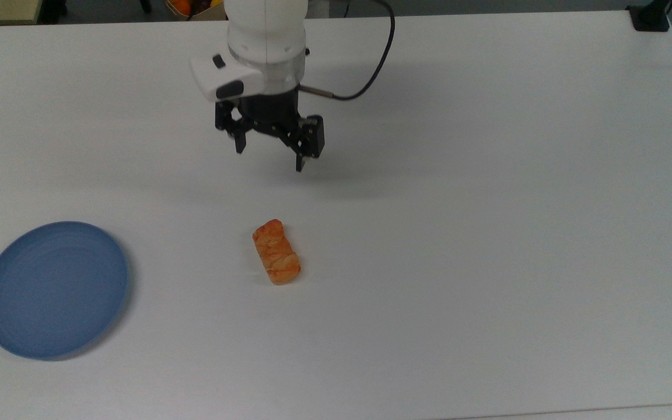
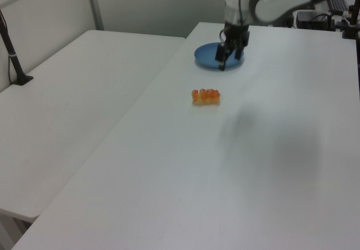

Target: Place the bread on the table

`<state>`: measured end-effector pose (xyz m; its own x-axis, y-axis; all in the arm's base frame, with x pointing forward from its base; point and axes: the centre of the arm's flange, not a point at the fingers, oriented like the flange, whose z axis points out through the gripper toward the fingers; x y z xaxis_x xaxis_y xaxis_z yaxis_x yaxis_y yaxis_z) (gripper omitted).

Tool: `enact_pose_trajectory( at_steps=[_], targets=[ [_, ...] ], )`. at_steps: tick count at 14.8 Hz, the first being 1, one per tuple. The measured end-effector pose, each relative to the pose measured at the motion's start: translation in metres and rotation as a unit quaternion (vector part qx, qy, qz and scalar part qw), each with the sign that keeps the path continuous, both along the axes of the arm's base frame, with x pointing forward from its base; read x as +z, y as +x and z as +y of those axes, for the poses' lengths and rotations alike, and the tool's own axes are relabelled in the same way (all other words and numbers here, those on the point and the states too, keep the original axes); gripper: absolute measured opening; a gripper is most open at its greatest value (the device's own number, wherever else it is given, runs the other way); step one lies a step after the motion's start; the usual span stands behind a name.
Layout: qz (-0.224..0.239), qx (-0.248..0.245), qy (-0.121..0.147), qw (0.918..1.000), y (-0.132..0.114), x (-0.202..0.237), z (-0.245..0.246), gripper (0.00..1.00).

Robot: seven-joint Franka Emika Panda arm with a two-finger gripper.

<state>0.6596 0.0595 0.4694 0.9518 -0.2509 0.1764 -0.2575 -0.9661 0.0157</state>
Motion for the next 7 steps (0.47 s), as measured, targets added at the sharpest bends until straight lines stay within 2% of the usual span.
enact_pose_trajectory(
  at_steps=[4,7],
  targets=[
    [0.017,-0.017,0.017,0.9996,-0.042,0.077,-0.015,1.00],
    [0.029,-0.018,0.025,0.9991,-0.071,0.115,-0.016,1.00]
  ],
)
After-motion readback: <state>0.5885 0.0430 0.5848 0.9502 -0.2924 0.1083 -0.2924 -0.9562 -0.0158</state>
